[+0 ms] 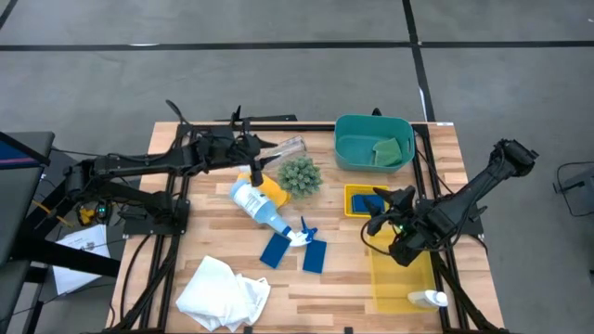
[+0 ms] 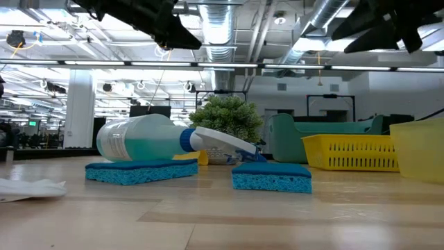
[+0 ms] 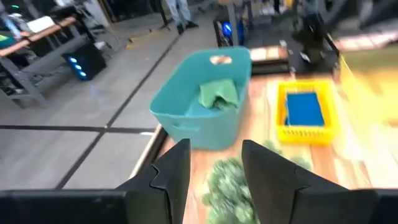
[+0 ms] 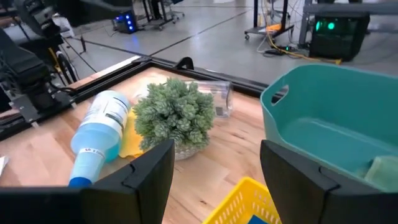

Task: Pick & Place Kitchen Items
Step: Put the transparent bottle into the bottom yellow bin

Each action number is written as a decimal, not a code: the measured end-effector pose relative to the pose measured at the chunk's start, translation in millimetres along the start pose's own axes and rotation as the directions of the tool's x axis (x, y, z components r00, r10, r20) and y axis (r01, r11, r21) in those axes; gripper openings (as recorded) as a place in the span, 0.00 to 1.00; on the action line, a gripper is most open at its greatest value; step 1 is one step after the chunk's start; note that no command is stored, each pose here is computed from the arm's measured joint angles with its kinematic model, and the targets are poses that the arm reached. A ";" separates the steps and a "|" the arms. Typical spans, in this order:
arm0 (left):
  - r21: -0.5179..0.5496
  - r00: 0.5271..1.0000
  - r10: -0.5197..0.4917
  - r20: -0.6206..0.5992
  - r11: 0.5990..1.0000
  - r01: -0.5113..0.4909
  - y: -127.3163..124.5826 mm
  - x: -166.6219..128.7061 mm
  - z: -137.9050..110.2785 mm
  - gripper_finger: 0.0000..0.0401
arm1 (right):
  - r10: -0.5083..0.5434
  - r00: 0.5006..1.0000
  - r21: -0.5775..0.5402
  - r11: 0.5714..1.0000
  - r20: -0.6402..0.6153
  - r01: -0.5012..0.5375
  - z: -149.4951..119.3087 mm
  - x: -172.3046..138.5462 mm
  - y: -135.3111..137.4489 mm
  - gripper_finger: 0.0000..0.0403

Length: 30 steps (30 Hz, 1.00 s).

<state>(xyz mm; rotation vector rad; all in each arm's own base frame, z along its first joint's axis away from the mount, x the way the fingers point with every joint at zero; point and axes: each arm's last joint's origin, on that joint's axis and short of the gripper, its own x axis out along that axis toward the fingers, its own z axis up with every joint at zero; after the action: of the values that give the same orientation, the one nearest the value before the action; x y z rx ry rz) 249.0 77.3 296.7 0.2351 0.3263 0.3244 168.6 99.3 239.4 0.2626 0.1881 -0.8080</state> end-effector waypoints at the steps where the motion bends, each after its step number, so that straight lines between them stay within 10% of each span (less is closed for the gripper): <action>1: 0.016 1.000 -0.013 -0.016 1.000 0.013 -2.6 -0.2 -1.2 0.35 | 0.001 1.000 -0.012 1.000 0.000 -0.001 1.1 -0.3 0.6 0.56; 15: 0.111 0.962 -0.206 -0.181 0.967 0.228 -51.5 -10.1 -10.0 0.35 | -0.040 0.999 -0.117 0.992 0.014 0.041 7.3 6.4 -1.7 0.56; 24: 0.056 0.963 0.003 -0.268 0.998 0.013 -49.5 -7.2 -16.9 0.35 | -0.024 0.999 -0.105 0.994 0.037 0.027 19.6 1.8 -8.6 0.56; 30: 0.038 0.903 -0.060 -0.426 0.996 0.084 -48.1 20.4 -46.1 0.35 | -0.020 0.999 -0.116 0.993 0.038 0.024 21.3 1.3 -9.1 0.56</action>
<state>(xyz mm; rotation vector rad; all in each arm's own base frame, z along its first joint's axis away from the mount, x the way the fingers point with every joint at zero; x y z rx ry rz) 264.4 48.0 235.4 0.2045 0.7755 0.2922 164.2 86.0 257.8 0.1355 0.2030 -0.8203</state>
